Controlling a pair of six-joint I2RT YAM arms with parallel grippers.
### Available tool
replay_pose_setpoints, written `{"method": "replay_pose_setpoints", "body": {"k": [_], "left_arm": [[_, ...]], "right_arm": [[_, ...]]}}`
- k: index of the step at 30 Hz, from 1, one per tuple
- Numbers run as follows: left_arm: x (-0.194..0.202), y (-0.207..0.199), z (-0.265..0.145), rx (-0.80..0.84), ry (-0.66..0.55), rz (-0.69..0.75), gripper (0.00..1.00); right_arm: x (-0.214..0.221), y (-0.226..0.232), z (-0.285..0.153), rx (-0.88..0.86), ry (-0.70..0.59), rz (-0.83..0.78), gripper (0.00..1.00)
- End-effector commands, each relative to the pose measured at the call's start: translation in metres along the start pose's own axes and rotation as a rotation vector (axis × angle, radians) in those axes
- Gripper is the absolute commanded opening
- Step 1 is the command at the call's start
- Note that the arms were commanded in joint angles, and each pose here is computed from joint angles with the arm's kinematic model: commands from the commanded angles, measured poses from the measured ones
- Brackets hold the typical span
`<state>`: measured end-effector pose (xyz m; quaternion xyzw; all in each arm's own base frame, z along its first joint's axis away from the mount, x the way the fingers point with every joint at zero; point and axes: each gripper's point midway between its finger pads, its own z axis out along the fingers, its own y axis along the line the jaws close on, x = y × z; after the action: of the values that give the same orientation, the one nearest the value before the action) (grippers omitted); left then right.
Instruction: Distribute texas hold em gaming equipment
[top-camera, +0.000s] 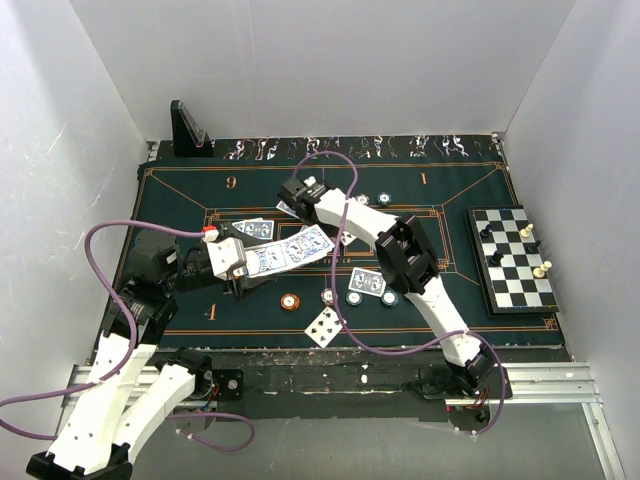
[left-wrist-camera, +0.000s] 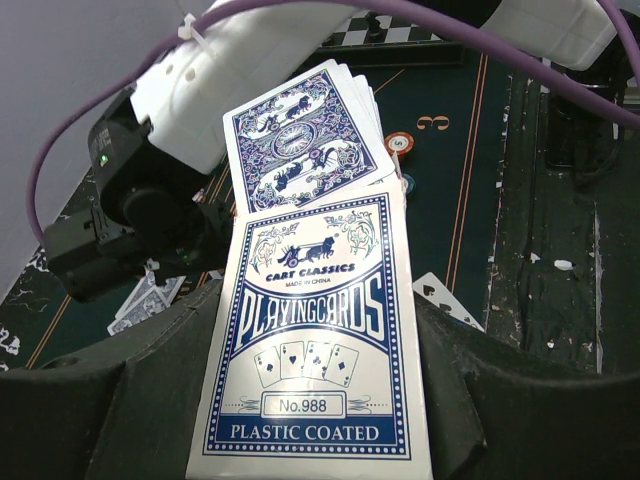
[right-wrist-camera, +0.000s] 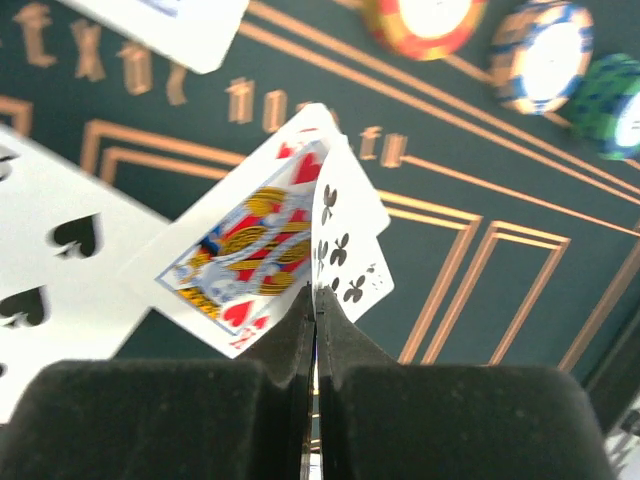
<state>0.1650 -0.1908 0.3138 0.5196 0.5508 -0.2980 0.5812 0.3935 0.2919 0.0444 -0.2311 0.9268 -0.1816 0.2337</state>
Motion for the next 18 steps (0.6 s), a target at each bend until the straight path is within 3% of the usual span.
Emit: {"method": "replay_pose_setpoints", "body": {"k": [1, 7, 12, 18], "left_arm": [[-0.018, 0.004, -0.005, -0.020, -0.028, 0.035, 0.00], [-0.017, 0.003, -0.005, -0.016, -0.028, 0.033, 0.00], [-0.017, 0.004, -0.005, -0.018, -0.029, 0.041, 0.00], [-0.015, 0.003, -0.005, -0.019, -0.027, 0.040, 0.00]], "right_arm": [[0.007, 0.027, -0.007, -0.107, 0.039, 0.041, 0.02], [0.009, 0.049, -0.029, -0.258, 0.019, 0.106, 0.26], [0.004, 0.042, -0.048, -0.324, 0.012, 0.132, 0.44], [-0.005, 0.023, -0.073, -0.408, -0.018, 0.186, 0.50]]}}
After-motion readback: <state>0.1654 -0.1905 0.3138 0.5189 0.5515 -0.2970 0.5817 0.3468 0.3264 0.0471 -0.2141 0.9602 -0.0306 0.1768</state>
